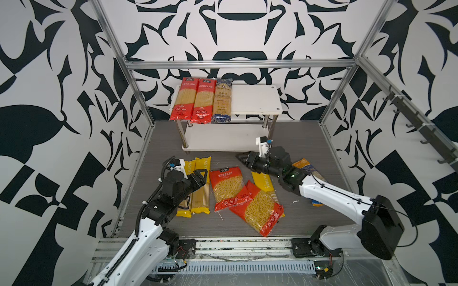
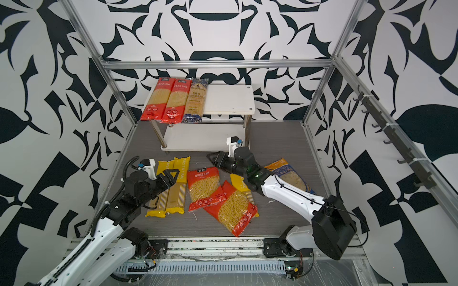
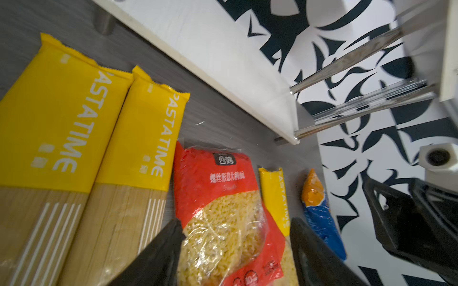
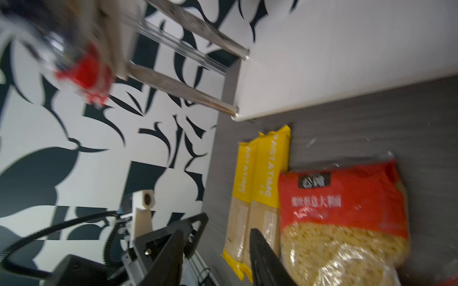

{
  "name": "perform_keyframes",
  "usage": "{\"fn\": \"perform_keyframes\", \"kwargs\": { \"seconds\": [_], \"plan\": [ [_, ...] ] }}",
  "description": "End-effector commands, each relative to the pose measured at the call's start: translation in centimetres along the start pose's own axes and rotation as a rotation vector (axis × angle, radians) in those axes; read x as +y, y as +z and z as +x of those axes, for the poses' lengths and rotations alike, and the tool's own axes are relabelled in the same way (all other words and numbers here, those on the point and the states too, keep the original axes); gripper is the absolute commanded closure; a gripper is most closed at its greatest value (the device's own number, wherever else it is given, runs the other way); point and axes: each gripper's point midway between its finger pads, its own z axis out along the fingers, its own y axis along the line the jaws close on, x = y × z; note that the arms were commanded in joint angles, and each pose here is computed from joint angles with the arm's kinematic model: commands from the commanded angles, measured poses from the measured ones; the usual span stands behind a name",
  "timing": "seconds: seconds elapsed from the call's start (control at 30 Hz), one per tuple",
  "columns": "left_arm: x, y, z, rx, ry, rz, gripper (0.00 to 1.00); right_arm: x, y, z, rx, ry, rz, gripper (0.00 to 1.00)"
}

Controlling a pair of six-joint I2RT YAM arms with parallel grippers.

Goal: Arrange pasta packages on shelves
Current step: Pick up the pasta bag from the middle-left of the table.

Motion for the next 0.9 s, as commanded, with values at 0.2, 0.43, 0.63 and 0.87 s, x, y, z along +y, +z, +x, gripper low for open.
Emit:
{"fn": "perform_keyframes", "kwargs": {
  "seconds": [0.2,0.43,0.63,0.87],
  "plan": [
    [6.9,2.4,3.1,0.046,0.048,-0.329,0.27,-2.9,8.7,9.9,0.15,-0.098,0.101,0.71],
    [10.1,0.4,2.1,-0.004,-0.033,-0.402,0.27,-3.6,14.1,15.6,0.268,-0.074,0.133,0.73],
    [10.3,-0.2,2.1,-0.008,-0.058,-0.385,0.27,-9.1,13.8,15.2,0.214,-0.061,0.372,0.63],
    [10.0,0.6,2.5,0.006,-0.074,-0.358,0.27,-12.4,12.9,12.5,0.197,-0.071,0.507,0.46]
  ]
}}
